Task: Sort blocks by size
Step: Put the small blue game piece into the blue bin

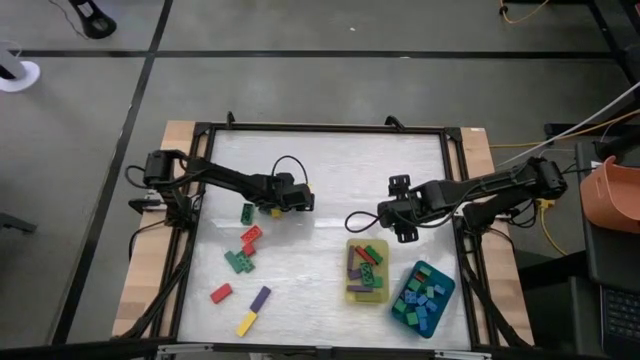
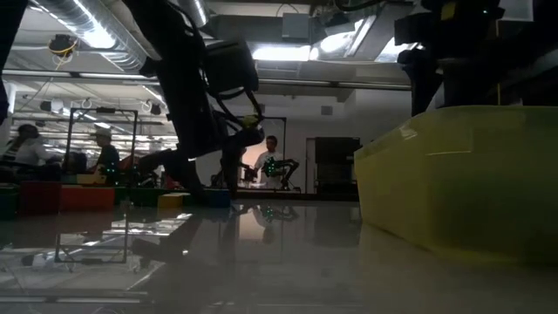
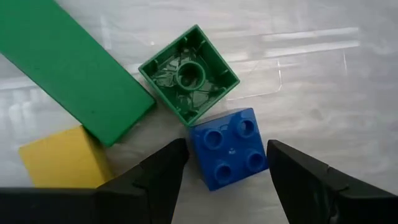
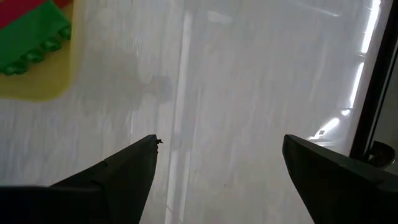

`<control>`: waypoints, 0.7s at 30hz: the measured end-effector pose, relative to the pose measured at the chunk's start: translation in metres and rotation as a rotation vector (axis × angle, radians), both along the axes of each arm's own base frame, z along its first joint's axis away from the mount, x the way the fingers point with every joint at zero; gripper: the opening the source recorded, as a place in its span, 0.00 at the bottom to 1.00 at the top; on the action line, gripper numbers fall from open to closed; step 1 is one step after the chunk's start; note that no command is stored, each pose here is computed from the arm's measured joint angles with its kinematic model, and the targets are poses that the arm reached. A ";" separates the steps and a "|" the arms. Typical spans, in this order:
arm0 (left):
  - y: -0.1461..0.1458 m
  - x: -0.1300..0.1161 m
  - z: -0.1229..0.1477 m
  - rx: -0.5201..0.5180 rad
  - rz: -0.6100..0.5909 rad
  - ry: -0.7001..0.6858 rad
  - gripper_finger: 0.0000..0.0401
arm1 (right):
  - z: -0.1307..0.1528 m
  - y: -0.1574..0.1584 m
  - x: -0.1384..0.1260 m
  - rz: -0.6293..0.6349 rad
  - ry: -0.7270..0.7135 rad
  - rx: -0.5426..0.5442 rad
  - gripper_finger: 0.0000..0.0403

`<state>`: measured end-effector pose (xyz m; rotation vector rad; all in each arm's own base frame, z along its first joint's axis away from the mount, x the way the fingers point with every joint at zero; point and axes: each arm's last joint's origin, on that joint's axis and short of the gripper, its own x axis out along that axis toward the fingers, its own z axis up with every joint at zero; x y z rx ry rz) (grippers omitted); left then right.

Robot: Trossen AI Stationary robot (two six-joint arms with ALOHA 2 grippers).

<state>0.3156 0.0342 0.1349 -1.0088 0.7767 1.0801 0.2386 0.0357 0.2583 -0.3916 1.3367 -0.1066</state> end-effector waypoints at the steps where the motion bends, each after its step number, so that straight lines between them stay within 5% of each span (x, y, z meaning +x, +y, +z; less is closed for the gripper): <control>1: 0.000 0.000 -0.002 -0.003 0.002 0.005 0.55 | 0.000 0.000 0.000 0.000 -0.001 0.000 0.85; 7: 0.000 0.000 -0.004 -0.001 -0.048 0.031 0.53 | 0.000 0.000 -0.003 0.024 0.036 -0.004 0.85; 12: 0.000 0.001 -0.003 0.014 -0.112 0.053 0.39 | 0.008 -0.003 -0.022 0.013 0.114 0.027 0.85; 15: -0.001 0.002 -0.003 0.022 -0.139 0.055 0.30 | 0.017 -0.006 -0.036 0.007 0.034 0.043 0.85; 21: -0.005 0.011 0.000 0.023 -0.211 -0.038 0.30 | 0.017 -0.011 -0.064 -0.019 -0.218 0.101 0.85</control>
